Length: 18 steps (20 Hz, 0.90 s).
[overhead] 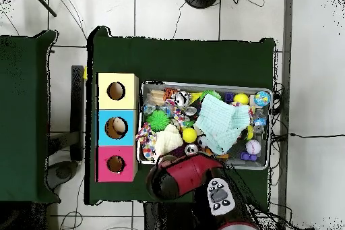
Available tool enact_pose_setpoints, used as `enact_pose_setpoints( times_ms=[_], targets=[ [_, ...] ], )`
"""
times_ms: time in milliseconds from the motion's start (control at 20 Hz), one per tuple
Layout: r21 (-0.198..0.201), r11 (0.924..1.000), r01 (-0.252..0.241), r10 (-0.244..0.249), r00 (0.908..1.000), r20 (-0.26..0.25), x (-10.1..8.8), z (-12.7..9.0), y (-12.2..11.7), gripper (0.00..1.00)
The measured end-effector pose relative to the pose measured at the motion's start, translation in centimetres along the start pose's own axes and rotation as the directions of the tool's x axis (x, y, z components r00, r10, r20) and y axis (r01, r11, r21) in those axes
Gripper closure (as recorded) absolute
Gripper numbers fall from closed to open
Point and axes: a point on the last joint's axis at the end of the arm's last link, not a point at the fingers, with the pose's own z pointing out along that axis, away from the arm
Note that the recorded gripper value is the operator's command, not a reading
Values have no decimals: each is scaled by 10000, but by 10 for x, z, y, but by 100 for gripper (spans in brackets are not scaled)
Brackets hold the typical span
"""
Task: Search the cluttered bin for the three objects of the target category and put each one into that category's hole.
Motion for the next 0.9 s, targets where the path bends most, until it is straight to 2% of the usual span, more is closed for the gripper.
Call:
enact_pose_setpoints(
  times_ms=[200,450,650,800,900],
  targets=[
    [493,9988,-25,23,10000,29,9,-2,-15,0],
    [807,9966,-156,161,9999,-56,14,-3,-29,0],
    [706,9964,-466,469,9989,-27,13,0,-33,0],
    [493,9946,-910,912,9958,0,11,3,-38,0],
    [236,9894,-1431,1431,9897,30,8,5,-43,0]
  ],
)
